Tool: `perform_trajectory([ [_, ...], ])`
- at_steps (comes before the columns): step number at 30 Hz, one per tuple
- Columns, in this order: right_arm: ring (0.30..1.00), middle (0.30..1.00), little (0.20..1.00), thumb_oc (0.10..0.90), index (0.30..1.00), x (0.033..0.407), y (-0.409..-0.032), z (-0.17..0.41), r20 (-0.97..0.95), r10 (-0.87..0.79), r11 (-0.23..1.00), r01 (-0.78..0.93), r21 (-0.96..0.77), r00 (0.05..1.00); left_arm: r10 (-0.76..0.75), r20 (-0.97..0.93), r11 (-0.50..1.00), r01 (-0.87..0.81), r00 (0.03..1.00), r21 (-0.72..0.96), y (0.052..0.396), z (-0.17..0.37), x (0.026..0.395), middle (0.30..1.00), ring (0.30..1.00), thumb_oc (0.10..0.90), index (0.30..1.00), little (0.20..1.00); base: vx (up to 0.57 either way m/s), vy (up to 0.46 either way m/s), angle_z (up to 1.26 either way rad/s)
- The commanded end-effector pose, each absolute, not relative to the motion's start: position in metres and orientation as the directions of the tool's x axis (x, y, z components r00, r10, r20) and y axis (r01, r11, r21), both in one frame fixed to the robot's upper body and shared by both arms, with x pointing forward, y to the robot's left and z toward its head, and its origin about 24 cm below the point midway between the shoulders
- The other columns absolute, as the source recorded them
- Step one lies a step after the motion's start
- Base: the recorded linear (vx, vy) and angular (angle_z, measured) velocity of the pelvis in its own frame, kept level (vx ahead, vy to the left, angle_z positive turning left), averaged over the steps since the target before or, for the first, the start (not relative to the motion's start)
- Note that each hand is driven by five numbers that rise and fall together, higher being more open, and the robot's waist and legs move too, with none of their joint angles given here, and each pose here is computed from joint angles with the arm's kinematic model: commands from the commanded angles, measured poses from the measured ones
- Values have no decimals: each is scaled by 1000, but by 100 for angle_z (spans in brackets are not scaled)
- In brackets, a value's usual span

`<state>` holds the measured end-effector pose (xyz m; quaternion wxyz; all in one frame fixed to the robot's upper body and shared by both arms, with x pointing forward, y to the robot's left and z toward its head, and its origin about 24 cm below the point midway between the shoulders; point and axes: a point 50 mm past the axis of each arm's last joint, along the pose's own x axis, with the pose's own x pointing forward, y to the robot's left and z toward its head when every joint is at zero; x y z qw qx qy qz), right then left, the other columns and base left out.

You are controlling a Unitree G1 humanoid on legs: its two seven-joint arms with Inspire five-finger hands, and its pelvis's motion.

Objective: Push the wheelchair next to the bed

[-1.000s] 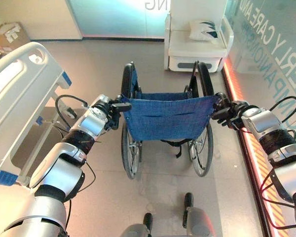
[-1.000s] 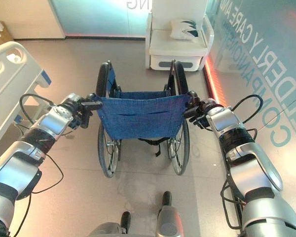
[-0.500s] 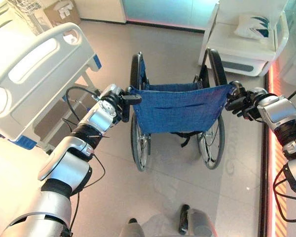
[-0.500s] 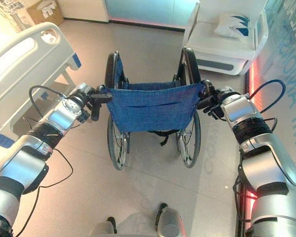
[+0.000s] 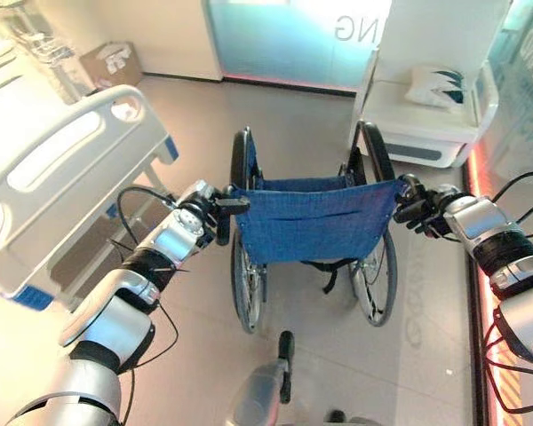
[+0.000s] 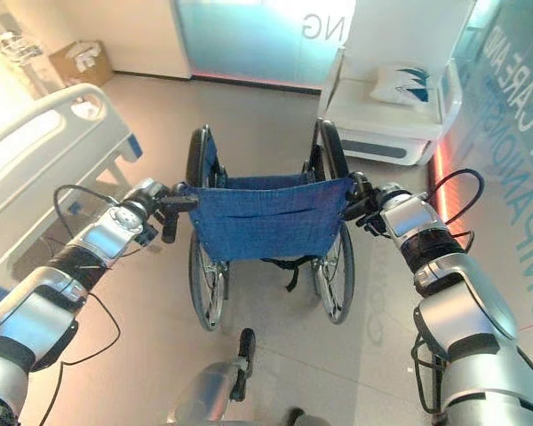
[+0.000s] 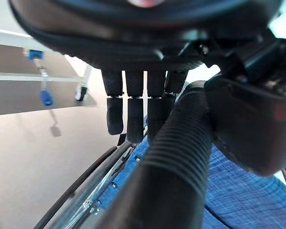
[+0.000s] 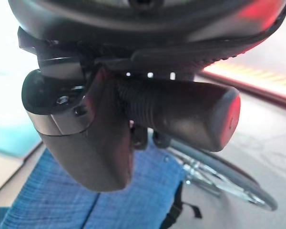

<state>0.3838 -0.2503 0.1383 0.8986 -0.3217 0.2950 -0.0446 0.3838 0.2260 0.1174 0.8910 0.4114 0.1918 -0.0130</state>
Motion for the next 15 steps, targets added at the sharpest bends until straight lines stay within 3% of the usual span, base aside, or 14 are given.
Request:
perform_trajectory([
  [1,300,300,300,400,300,402,-210,199,-236,6,726,-167,-668,972,-56,-203,747,176,978,641,211,140,388,300,300,400,300,300,434,104,-7],
  [10,300,300,300,400,300,404,-201,206,-173,100,719,-191,-668,980,-22,-178,728,138,984,671,226,156,390,300,300,400,300,300,304,100,-19],
  [15,300,300,300,400,300,406,-193,213,-158,117,702,-194,-686,980,-12,-159,735,116,987,668,228,151,387,300,300,400,300,300,332,-46,-15],
])
